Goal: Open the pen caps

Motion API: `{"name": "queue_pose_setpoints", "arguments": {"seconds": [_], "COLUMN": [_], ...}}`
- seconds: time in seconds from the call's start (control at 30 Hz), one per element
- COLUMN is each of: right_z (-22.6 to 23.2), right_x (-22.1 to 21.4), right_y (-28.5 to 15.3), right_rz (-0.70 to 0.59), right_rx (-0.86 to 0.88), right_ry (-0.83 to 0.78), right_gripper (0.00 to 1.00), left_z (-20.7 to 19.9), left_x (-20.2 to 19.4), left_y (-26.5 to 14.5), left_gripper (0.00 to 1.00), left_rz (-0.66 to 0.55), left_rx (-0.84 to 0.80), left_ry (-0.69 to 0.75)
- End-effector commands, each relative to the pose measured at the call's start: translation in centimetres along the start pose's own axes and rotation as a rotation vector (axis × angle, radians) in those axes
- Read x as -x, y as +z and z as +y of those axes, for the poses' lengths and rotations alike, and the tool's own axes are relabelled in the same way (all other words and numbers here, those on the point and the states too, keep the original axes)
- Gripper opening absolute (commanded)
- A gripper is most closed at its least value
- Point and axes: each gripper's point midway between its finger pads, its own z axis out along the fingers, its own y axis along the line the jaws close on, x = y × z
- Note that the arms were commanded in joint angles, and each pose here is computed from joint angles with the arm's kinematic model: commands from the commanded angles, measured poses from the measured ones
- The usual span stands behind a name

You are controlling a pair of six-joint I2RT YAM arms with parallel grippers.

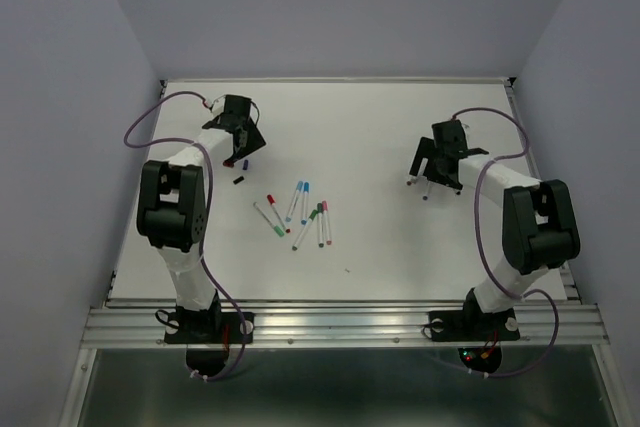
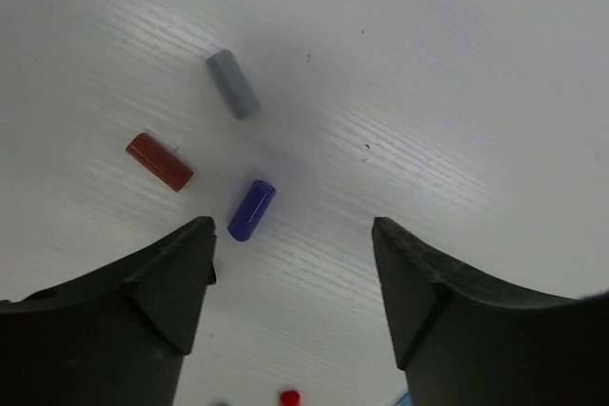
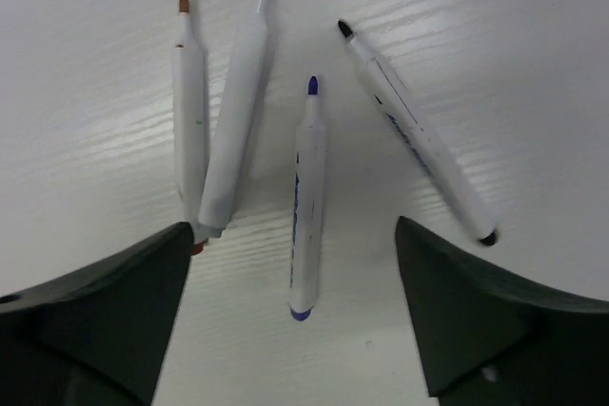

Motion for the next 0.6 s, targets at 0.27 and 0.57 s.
{"name": "queue_pose_setpoints", "arguments": {"seconds": [0.27, 0.57], "right_z": [7.4, 16.6], "right_x": [0.7, -9.1], "right_y": [-10.5, -12.5], "right_rz": [-0.136, -0.018], "right_rx": [0.281, 0.432], "right_ry": [-0.221, -0.417], "right_gripper": [1.0, 1.0], "left_z": [-2.2, 0.0], "left_x": [2.5, 0.6], "left_y": [-9.9, -14.5], "left_gripper": [0.99, 0.99], "left_rz": [-0.146, -0.183], "left_rx": [-0.193, -0.253], "left_ry": [0.0, -0.073]}}
